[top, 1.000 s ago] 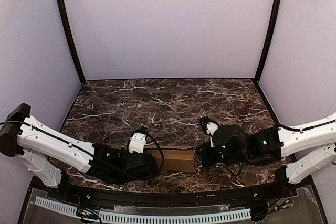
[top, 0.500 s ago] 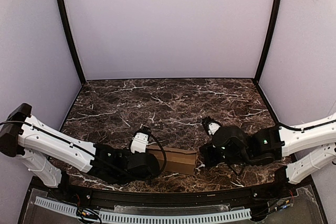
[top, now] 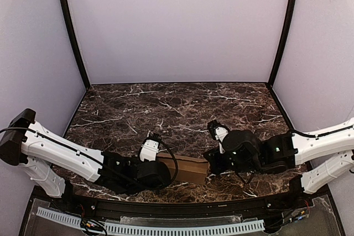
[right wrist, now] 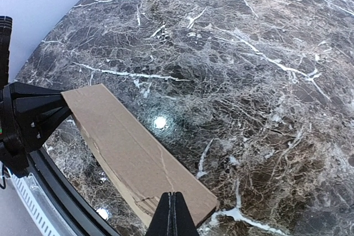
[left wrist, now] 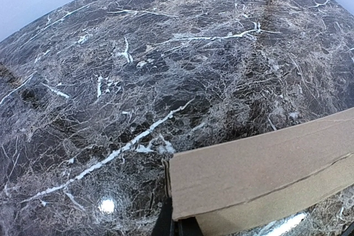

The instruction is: Fold the paper box

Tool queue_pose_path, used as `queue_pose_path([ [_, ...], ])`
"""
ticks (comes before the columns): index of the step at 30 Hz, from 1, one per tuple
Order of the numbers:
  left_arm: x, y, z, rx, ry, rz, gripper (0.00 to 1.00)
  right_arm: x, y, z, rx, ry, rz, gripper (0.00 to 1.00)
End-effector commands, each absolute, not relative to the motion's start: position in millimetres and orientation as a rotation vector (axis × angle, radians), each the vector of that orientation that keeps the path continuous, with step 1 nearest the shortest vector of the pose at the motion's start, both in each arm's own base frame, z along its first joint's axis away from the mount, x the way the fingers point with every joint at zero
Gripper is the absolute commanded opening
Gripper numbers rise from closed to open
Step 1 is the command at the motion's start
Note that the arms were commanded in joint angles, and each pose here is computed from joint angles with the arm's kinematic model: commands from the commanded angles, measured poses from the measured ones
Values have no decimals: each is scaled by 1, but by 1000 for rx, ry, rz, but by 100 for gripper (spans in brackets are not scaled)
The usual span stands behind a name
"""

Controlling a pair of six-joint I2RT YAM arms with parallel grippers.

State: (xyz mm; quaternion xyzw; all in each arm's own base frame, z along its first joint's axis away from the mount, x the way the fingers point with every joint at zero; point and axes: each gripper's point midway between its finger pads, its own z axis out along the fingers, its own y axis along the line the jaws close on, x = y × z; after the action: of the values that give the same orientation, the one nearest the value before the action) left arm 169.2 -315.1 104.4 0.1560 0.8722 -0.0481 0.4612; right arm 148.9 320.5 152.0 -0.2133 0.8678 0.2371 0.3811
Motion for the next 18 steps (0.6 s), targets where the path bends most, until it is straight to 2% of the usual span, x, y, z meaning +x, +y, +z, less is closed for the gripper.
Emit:
queue_pose_path([
  [1,160,-306,83,467,2214,-53,0,136,330,136,-555,2242,684,0],
  [13,159,-307,80,467,2224,-56,0,110,306,68,-441,2374,655,0],
  [17,158,-308,80,479,2229,-62,1,111,307,67,-427,2365,658,0],
  [18,157,-307,82,480,2228,-69,4,112,309,71,-428,2354,663,0],
])
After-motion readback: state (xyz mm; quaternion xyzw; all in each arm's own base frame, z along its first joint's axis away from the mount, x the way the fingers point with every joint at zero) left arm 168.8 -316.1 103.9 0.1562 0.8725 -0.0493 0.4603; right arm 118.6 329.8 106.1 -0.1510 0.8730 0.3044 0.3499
